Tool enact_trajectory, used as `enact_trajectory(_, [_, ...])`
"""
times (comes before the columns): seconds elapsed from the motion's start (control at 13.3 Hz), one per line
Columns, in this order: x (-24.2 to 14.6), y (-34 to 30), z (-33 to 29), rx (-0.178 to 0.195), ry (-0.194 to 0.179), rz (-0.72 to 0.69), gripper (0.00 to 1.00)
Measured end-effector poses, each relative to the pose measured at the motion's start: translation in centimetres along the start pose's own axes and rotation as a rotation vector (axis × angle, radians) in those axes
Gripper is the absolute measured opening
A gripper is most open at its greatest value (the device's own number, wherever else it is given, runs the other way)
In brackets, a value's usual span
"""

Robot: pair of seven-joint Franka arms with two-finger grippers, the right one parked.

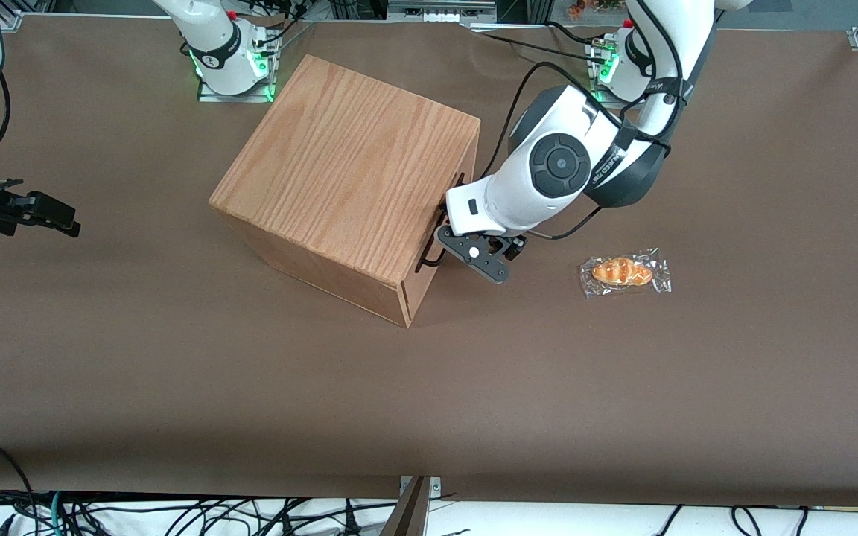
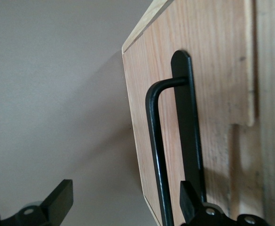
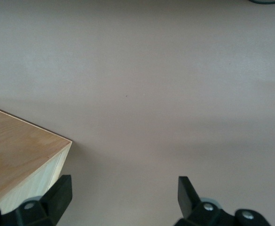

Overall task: Open top drawer with left arm
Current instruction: 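Hook the left gripper fingers around the black drawer handle, then pull the handle with the left gripper, sliding the drawer out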

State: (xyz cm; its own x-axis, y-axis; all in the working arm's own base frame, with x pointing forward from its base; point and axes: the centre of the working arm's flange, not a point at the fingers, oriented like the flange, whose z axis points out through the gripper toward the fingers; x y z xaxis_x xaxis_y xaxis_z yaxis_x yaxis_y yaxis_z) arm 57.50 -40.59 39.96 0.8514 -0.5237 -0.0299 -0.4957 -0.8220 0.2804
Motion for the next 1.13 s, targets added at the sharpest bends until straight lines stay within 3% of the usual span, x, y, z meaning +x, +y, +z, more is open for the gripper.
enact_trajectory(1.13, [0.4, -3.3, 1.4, -0.013, -0.022, -0.015, 1.0])
